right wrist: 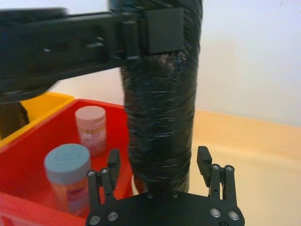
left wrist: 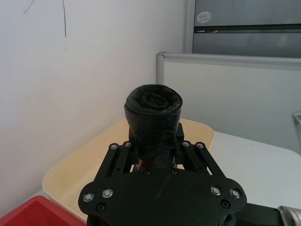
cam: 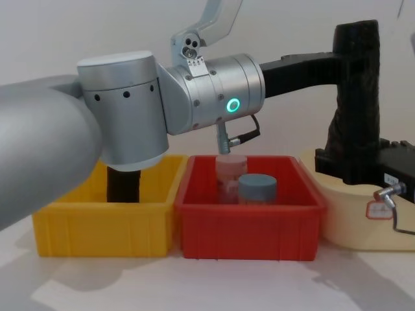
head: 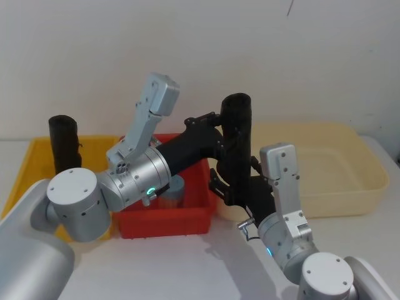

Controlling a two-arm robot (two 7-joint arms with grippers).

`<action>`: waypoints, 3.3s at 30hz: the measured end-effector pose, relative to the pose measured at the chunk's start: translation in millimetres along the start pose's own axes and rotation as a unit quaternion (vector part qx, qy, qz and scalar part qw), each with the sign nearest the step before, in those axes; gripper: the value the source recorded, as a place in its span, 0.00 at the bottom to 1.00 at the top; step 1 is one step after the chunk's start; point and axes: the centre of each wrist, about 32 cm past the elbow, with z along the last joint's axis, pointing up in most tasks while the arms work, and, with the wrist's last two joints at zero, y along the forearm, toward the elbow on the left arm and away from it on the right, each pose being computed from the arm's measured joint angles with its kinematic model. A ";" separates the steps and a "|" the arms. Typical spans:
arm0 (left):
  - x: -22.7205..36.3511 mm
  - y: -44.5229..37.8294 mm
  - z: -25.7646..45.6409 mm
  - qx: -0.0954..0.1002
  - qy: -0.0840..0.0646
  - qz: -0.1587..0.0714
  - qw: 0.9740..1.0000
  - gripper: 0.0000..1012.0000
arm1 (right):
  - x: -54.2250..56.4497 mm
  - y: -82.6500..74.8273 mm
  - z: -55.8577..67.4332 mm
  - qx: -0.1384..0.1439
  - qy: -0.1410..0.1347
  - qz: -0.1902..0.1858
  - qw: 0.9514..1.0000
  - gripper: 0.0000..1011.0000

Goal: Pick up the garbage bag with the one hand and transfer it to the other hand.

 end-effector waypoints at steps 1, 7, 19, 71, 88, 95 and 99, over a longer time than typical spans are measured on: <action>0.0 0.0 0.0 0.000 0.000 0.000 1.000 0.38 | 0.4 2.4 0.8 -0.003 0.001 -0.005 1.000 0.99; 0.0 0.0 0.0 0.000 0.000 0.000 1.000 0.38 | 2.4 9.6 2.2 -0.011 0.006 -0.019 1.000 0.99; 0.0 0.0 0.0 0.000 0.000 0.000 1.000 0.38 | 7.4 14.0 9.8 -0.016 0.030 -0.030 0.999 0.71; 0.0 0.0 0.0 0.000 0.000 0.000 1.000 0.42 | -4.9 -10.0 33.4 -0.020 0.068 0.039 0.997 0.56; 0.0 0.0 0.0 0.000 0.000 0.000 1.000 0.93 | -3.0 -2.4 32.5 -0.019 0.072 0.032 0.997 0.56; 0.0 0.0 0.0 0.000 0.000 0.000 1.000 0.99 | 3.3 1.4 33.6 -0.019 0.083 0.019 0.996 0.56; 0.0 0.0 0.0 0.000 0.000 0.000 1.000 0.99 | 8.9 4.0 34.8 -0.019 0.093 0.007 0.995 0.56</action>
